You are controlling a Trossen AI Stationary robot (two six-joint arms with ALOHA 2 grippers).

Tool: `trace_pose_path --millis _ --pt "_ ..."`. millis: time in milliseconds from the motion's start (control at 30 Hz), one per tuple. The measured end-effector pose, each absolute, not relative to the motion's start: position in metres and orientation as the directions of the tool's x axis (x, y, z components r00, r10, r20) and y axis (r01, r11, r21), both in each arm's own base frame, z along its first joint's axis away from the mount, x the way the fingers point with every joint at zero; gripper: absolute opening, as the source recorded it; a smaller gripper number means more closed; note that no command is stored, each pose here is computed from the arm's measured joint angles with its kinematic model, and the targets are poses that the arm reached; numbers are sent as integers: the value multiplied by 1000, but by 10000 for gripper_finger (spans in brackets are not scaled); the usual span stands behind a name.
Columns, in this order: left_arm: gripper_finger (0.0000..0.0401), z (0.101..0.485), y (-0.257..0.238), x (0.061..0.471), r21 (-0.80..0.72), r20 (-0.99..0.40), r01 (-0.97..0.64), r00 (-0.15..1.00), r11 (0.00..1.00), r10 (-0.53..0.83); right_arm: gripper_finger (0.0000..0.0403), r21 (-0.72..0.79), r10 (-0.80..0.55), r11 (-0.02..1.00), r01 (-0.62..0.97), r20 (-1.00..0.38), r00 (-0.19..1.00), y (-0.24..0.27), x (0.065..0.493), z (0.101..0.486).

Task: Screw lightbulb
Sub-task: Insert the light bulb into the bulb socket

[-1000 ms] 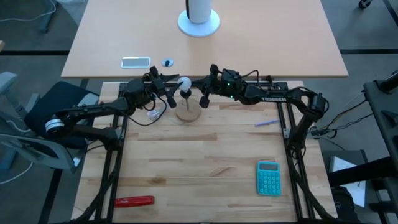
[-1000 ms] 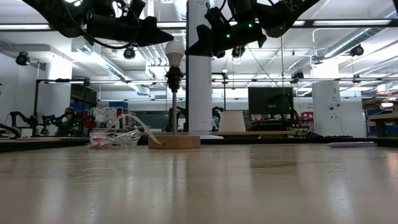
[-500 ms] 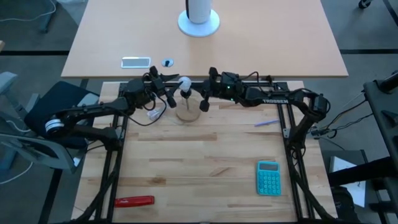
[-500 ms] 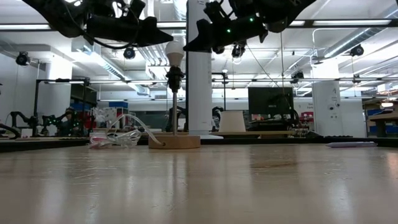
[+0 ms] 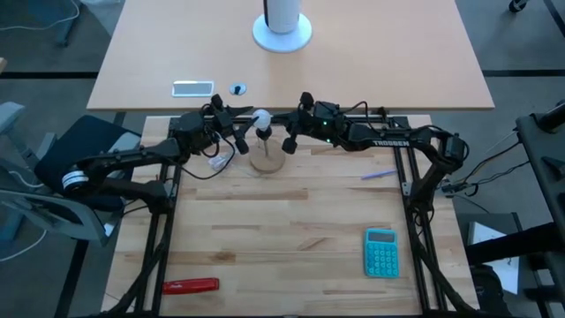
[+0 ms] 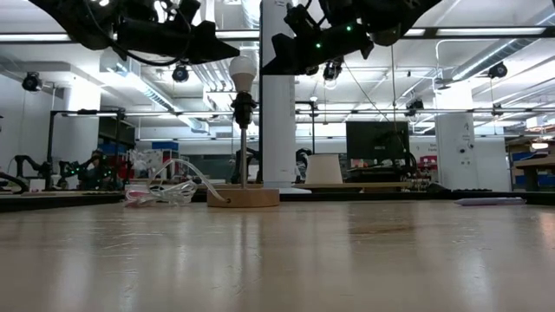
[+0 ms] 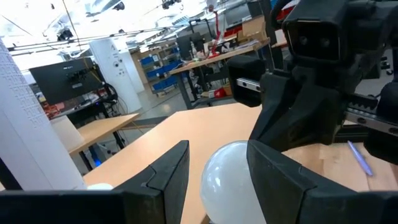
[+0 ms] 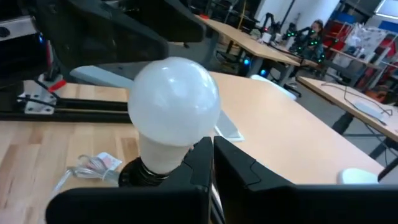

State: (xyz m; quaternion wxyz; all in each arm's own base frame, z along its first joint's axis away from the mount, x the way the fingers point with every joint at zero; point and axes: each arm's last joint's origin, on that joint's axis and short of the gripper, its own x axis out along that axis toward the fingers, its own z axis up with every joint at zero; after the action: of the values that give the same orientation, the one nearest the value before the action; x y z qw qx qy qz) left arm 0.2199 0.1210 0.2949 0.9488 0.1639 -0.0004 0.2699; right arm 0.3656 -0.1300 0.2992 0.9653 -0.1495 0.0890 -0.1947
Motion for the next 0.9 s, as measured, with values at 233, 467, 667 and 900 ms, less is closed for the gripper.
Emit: trace_pose_path --millis 233,467,667,900 --pt "155 294 121 221 311 89 -506 858 805 506 1 -321 -408 873 367 -67 911 -132 365 304" --pt "155 294 121 221 308 87 -490 868 815 489 1 -309 -401 878 364 -62 914 -133 366 303" --pt "155 294 121 222 308 88 -490 868 816 488 0 -287 -376 894 344 -66 924 -132 367 302" --pt "155 294 121 222 309 88 -489 869 816 488 0 -262 -352 909 323 -70 933 -130 368 302"
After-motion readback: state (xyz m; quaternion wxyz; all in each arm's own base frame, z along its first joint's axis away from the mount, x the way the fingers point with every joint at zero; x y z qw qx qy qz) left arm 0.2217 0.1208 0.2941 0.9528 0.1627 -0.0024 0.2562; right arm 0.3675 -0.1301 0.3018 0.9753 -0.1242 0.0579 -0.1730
